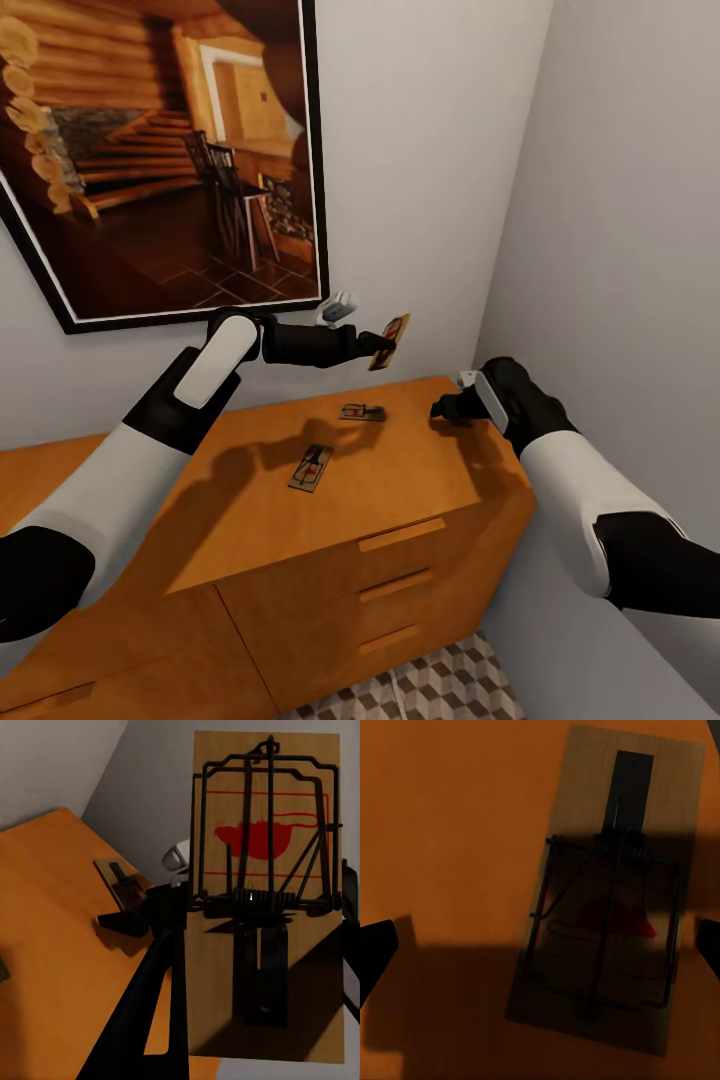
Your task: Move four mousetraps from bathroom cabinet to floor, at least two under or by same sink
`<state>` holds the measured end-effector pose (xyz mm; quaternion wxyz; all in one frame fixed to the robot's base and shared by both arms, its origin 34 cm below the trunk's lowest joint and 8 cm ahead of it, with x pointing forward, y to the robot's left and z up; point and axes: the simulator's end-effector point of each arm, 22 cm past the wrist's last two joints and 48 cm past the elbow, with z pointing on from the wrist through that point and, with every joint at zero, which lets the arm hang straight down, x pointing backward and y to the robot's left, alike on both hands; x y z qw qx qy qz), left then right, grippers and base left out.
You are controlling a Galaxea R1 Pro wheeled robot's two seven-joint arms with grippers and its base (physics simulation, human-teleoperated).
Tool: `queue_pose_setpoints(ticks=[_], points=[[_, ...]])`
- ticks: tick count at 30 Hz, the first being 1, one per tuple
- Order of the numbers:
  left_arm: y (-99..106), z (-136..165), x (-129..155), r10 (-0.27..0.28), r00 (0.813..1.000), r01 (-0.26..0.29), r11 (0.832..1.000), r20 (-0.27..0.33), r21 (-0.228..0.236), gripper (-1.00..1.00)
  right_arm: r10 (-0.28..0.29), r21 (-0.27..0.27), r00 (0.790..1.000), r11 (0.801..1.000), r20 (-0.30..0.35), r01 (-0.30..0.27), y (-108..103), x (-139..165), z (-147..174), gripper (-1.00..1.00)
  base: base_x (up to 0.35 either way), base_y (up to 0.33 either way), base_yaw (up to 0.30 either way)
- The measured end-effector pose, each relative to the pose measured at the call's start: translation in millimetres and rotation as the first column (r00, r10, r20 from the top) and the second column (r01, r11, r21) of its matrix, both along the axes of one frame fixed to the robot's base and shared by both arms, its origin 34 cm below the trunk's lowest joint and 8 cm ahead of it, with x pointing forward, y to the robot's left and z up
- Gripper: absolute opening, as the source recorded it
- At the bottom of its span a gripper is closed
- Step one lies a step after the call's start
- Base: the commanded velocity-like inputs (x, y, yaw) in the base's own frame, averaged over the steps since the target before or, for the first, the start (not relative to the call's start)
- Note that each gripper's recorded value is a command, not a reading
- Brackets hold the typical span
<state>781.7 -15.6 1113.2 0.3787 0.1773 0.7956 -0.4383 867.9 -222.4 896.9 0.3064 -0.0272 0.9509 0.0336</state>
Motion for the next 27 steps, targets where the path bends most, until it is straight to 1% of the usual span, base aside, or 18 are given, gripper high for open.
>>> queue_pose_setpoints(ticks=[1, 2, 3, 6, 7, 21, 24, 27], points=[[0, 0, 0, 0.0, 1.0, 0.0, 1.0, 0.0, 0.0, -1.0, 0.0, -0.001, 1.0, 1.0, 0.0, 0.0, 0, 0, 0, -1.0, 0.0, 0.0, 0.0], [0, 0, 0, 0.0, 1.0, 0.0, 1.0, 0.0, 0.0, -1.0, -0.001, -0.015, 1.0, 1.0, 0.001, 0.001, -3, 0, -1, -1.0, 0.0, 0.0, 0.0], [0, 0, 0, -0.001, 1.0, 0.001, 1.0, 0.001, 0.0, -1.0, -0.001, -0.016, 1.0, 1.0, 0.002, 0.001, -3, 0, -1, -1.0, 0.0, 0.0, 0.0], [-1, 0, -1, -0.002, 1.0, 0.002, 1.0, 0.001, 0.0, -1.0, 0.0, -0.013, 1.0, 1.0, 0.003, 0.0, -2, -1, -1, -1.0, 0.0, 0.0, 0.0], [-1, 1, -1, -0.002, 1.0, 0.002, 1.0, 0.001, 0.0, -1.0, 0.002, 0.001, 1.0, 1.0, 0.005, -0.002, 1, -1, 0, -1.0, 0.0, 0.0, 0.0], [-2, 1, -1, -0.004, 1.0, 0.004, 1.0, 0.0, -0.002, -1.0, 0.004, 0.002, 1.0, 1.0, 0.003, -0.004, 1, -1, 0, -1.0, 0.0, 0.0, 0.0], [-2, 1, -1, -0.002, 1.0, 0.002, 1.0, 0.0, -0.002, -1.0, 0.003, 0.009, 1.0, 1.0, 0.002, -0.003, 1, -1, 1, -1.0, 0.0, 0.0, 0.0], [-1, 2, -1, -0.002, 1.0, 0.002, 1.0, 0.002, -0.004, -1.0, 0.005, 0.011, 0.999, 1.0, 0.032, -0.005, 2, 4, 13, -1.0, 0.0, 0.0, 0.0]])
